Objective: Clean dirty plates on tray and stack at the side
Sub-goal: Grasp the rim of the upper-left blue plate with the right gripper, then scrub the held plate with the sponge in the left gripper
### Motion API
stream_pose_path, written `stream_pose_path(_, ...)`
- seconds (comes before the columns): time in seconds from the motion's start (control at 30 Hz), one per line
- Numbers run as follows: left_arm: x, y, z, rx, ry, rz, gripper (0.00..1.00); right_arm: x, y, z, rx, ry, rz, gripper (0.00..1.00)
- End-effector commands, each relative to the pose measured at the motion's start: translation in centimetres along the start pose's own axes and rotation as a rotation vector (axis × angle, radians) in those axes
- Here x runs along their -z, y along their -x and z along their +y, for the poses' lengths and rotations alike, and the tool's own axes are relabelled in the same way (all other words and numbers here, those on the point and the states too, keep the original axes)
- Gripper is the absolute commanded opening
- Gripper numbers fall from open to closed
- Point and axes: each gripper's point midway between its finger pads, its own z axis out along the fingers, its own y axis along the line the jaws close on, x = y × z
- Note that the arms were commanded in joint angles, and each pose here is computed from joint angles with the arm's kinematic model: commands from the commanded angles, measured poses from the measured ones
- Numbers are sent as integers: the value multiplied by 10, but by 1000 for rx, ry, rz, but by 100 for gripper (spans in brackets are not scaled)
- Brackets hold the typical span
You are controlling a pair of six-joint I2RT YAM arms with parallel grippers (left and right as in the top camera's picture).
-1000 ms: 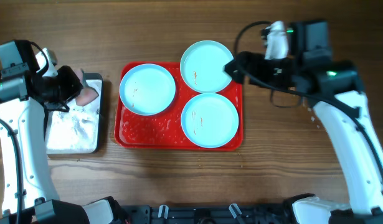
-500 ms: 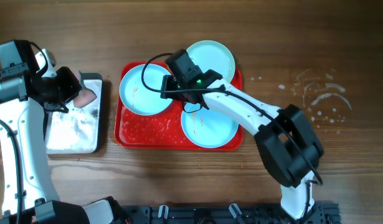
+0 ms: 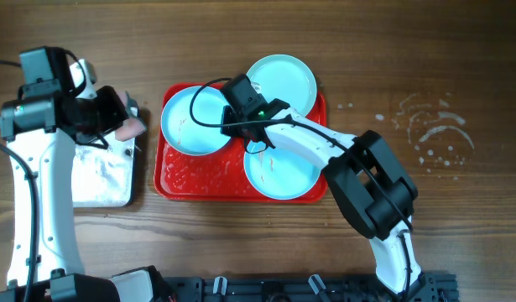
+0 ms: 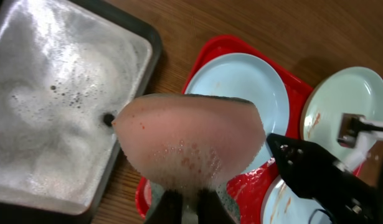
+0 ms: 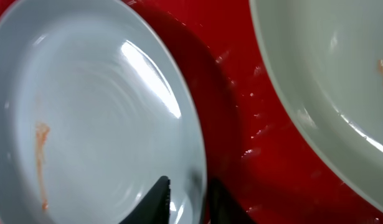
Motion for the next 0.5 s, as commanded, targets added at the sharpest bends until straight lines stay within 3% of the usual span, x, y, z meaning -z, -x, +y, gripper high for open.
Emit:
stream_pose_path(0.0, 7, 0, -20, -73, -30, -19, 4, -20, -18, -6, 2, -8, 66, 5)
stream_pose_path(0.17, -19, -20, -52, -168, -54, 68, 4, -4, -67, -9, -32, 14, 319, 4)
stream_pose_path(0.47, -117, -57, -53, -231, 44, 296, 4, 7, -73, -23, -7, -58, 343, 4)
